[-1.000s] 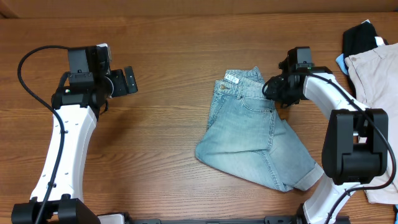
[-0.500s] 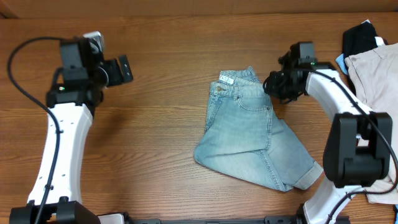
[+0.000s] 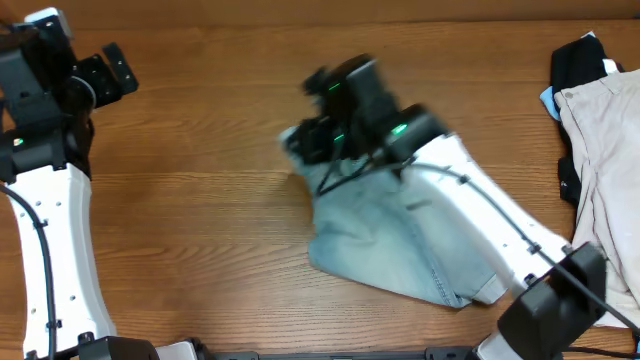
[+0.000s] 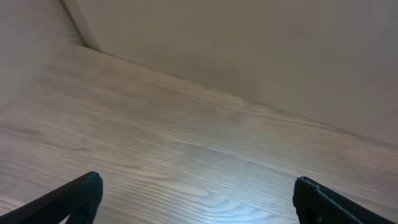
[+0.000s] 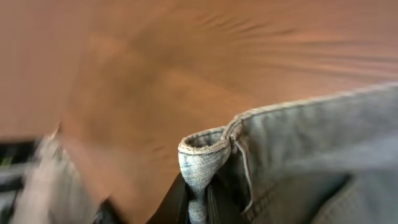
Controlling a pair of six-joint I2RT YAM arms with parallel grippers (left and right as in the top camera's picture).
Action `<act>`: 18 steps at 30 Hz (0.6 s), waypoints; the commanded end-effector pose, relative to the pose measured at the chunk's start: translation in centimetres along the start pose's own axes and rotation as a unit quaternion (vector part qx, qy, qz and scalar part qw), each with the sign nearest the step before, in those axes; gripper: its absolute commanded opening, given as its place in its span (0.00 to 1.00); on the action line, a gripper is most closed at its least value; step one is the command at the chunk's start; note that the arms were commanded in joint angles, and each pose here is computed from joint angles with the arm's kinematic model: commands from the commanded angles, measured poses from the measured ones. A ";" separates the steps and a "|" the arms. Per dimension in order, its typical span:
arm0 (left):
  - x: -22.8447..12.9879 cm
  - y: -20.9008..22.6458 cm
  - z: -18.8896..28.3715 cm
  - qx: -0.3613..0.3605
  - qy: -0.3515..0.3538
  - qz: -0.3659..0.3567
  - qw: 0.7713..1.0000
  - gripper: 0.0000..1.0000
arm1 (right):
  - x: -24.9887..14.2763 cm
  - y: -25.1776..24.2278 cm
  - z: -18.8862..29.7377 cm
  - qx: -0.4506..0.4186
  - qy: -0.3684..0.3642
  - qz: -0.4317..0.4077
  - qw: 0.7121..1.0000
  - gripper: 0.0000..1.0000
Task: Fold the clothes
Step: 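Grasp the jeans waistband with the right gripper and spread them leftward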
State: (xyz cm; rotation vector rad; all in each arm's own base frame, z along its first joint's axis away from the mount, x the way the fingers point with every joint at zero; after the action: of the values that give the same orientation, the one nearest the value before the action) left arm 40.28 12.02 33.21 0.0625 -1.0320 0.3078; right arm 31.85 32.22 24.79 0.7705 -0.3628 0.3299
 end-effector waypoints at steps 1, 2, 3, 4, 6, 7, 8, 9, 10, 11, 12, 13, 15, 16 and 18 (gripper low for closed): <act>1.1 1.2 0.6 0.014 -0.015 -0.033 0.999 1.00 | -3.2 7.0 -1.6 0.068 0.028 0.045 0.996 0.04; 1.0 1.4 0.5 0.016 -0.014 -0.036 0.999 1.00 | -4.3 8.7 -2.1 0.078 0.035 0.064 0.994 0.04; 1.0 1.6 0.4 0.018 -0.013 -0.036 0.999 1.00 | -5.2 10.0 -2.4 0.089 0.041 0.078 0.992 0.05; 0.9 1.8 0.3 0.020 -0.011 -0.035 0.999 1.00 | -6.4 11.5 -2.8 0.102 0.050 0.095 0.989 0.10; 0.6 1.8 -0.2 0.020 -0.006 -0.034 0.999 1.00 | -8.6 13.7 -3.2 0.121 0.065 0.147 0.980 0.35; 0.6 1.9 -0.3 0.020 -0.004 -0.034 0.999 1.00 | -9.2 14.2 -3.2 0.124 0.070 0.157 0.977 0.44; 0.4 1.9 -0.4 0.020 -0.002 -0.034 0.999 1.00 | -9.6 14.3 -3.2 0.124 0.075 0.160 0.976 0.52; 0.3 1.8 -0.6 0.018 0.002 -0.033 0.999 1.00 | -9.6 14.1 -2.9 0.120 0.078 0.158 0.977 0.59; 0.2 1.7 -0.8 0.015 0.004 -0.034 0.999 1.00 | -9.4 13.7 -2.6 0.112 0.076 0.153 0.979 0.67; 0.1 1.7 -1.0 0.012 0.007 -0.033 0.999 1.00 | -8.9 13.0 -2.2 0.099 0.071 0.146 0.982 0.73; 0.0 1.6 -1.0 0.008 0.008 -0.033 0.999 1.00 | -8.3 12.2 -1.8 0.087 0.066 0.137 0.985 0.76; -0.2 1.4 -1.2 0.002 0.012 -0.033 0.999 1.00 | -7.6 11.2 -1.2 0.069 0.059 0.124 0.988 0.78; -0.6 1.1 -1.4 -0.013 0.020 -0.032 0.999 1.00 | -6.2 9.0 0.0 0.032 0.042 0.099 0.994 0.82; -0.8 0.8 -1.6 -0.023 0.027 -0.031 0.999 1.00 | -5.2 7.3 0.8 0.001 0.029 0.078 0.997 0.83; -1.5 0.5 -1.8 -0.039 0.042 -0.028 0.998 1.00 | -3.6 3.9 2.4 -0.059 0.005 0.043 0.997 0.86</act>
State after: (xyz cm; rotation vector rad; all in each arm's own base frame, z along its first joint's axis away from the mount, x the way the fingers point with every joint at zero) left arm 40.54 13.32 30.92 0.0687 -0.9603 0.2675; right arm 22.85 36.81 24.42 0.7190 -0.2507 0.5300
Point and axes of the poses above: each gripper's point midway between its finger pads, its own z axis back along the fingers, its own y axis along the line the jaws close on, x = y × z, the point moved 4 cm from there along z, back along the fingers, and after that the axes turned 3 degrees about -z, right-handed, at the moved point
